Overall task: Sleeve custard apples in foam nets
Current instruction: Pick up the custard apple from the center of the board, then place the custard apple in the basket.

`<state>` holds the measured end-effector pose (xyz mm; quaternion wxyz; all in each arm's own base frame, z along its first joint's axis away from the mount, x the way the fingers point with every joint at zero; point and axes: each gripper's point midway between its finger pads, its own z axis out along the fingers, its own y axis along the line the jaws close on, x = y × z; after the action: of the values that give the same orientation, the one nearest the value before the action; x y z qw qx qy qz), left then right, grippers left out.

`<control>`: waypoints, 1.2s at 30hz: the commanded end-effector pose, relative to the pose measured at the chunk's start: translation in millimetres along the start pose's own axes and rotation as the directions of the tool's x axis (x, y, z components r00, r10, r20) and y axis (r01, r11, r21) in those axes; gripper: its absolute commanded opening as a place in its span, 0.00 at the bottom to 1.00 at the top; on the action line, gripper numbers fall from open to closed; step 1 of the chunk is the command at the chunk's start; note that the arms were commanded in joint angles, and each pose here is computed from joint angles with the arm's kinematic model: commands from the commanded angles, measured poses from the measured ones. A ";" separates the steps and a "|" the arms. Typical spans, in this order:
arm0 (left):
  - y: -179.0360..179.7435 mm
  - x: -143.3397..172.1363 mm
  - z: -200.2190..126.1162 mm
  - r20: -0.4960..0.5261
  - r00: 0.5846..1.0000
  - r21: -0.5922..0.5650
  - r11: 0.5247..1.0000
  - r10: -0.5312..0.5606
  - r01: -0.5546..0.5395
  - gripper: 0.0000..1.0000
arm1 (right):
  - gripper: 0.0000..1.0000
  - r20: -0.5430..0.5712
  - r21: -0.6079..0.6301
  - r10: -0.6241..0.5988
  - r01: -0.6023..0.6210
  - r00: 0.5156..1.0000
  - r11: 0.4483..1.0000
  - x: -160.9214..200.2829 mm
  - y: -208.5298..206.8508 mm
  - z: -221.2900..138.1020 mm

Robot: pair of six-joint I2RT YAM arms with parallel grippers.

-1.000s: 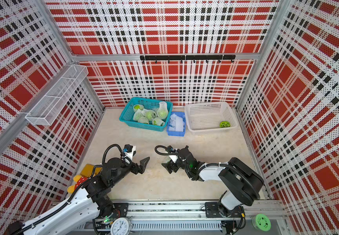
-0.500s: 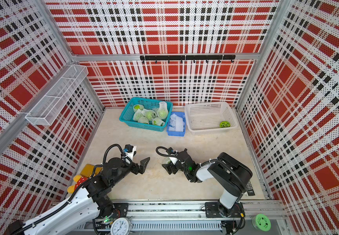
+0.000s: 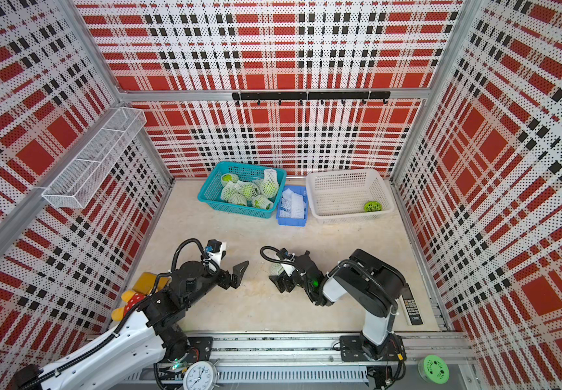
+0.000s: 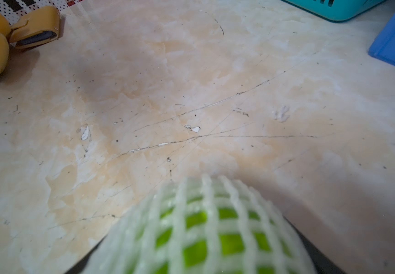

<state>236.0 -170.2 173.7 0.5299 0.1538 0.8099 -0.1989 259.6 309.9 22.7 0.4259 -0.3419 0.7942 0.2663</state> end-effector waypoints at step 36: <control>-97.7 -57.4 -19.2 0.090 0.979 0.340 0.918 0.183 -0.203 0.99 | 0.59 0.204 -0.593 0.721 -0.503 0.662 0.629 -210.9 -7.8 -182.3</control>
<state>210.0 -234.4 233.5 0.5311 0.2775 0.7525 -0.2731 268.1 246.1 278.1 0.4028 -0.0913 0.6966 0.5867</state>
